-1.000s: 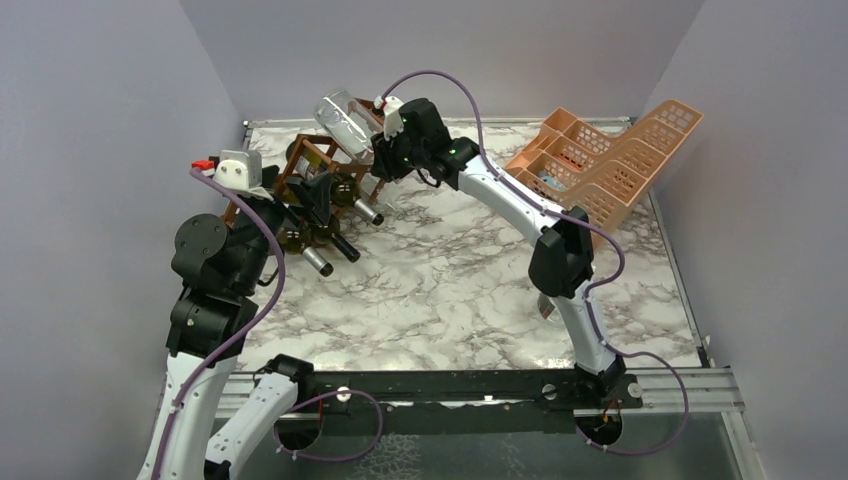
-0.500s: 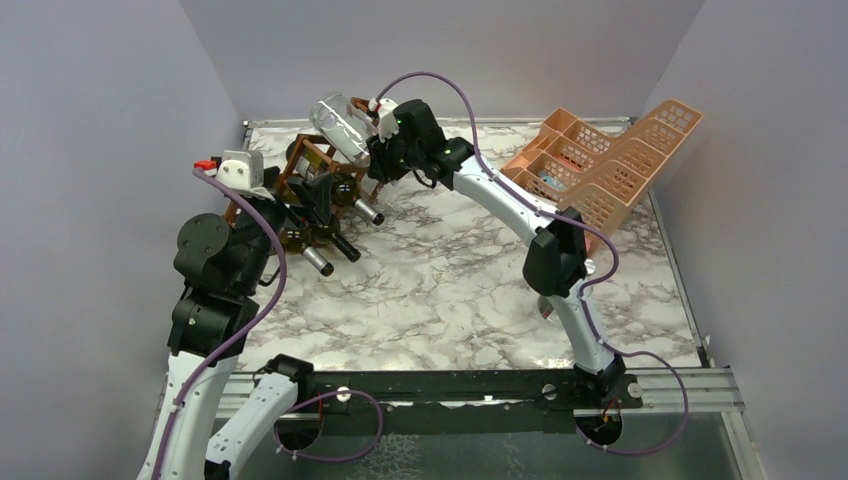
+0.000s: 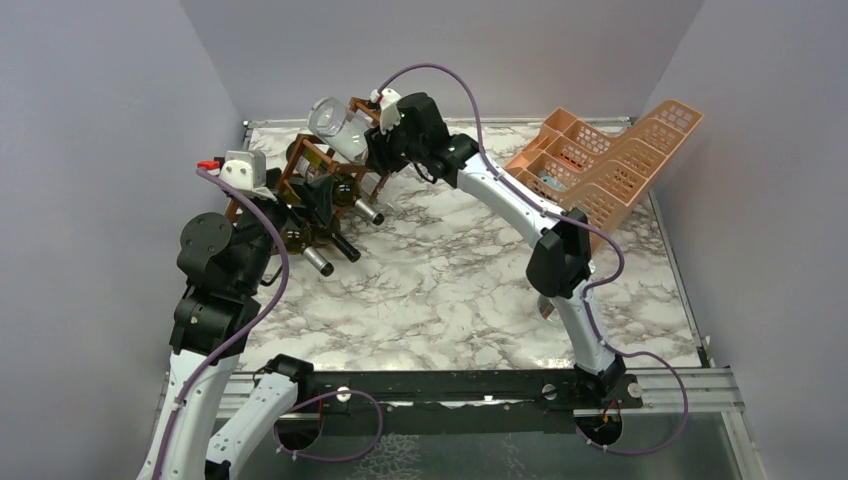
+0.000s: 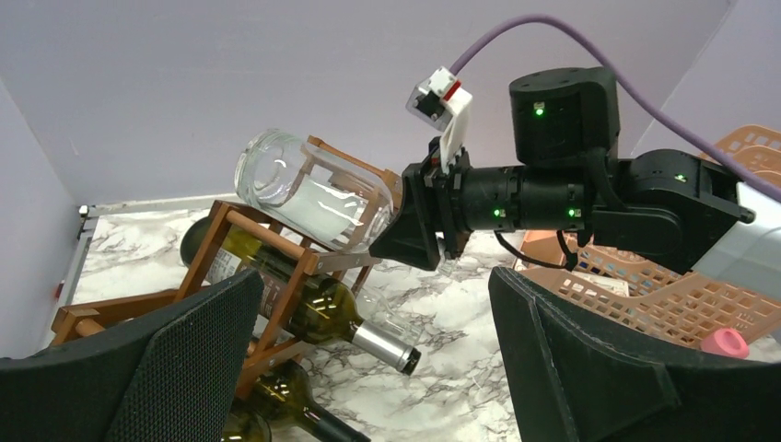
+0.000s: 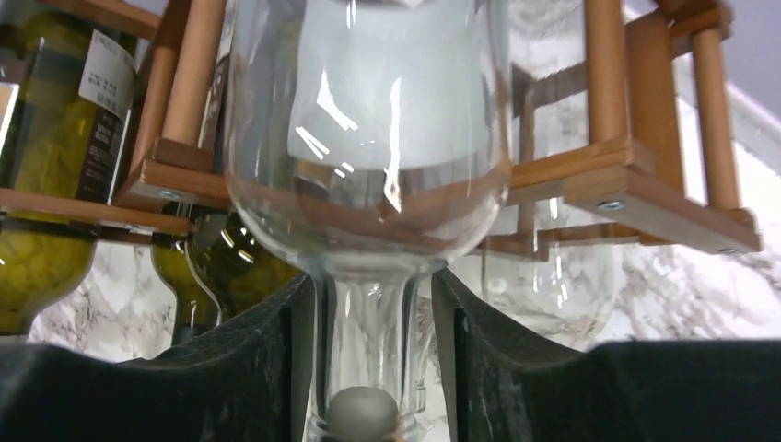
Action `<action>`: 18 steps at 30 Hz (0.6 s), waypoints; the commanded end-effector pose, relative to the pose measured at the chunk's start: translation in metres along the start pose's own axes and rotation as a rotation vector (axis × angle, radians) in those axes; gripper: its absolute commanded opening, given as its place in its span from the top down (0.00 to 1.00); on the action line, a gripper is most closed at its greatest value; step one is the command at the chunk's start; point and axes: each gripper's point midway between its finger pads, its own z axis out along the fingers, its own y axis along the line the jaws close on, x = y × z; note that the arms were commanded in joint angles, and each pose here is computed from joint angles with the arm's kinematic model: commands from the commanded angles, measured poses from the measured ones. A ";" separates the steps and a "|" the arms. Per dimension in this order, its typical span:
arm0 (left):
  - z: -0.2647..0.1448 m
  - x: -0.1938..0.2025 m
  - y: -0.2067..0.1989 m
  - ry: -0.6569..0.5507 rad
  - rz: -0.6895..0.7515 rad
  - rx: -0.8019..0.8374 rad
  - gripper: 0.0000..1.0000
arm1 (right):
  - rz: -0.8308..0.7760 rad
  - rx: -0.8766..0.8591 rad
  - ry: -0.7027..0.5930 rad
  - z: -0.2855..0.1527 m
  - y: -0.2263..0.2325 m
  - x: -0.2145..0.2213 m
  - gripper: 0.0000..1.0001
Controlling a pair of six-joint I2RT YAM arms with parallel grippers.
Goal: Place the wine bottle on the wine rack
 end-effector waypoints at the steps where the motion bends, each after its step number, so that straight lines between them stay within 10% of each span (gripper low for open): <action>1: 0.000 -0.003 0.002 -0.022 0.009 -0.013 0.01 | -0.049 0.037 -0.149 -0.018 -0.004 -0.051 0.49; 9: 0.000 -0.003 0.003 -0.021 0.011 -0.016 0.01 | -0.045 0.039 -0.144 -0.019 -0.004 -0.048 0.46; 18: -0.001 -0.005 0.003 -0.027 0.015 -0.017 0.01 | -0.021 0.029 -0.222 -0.036 0.002 -0.076 0.20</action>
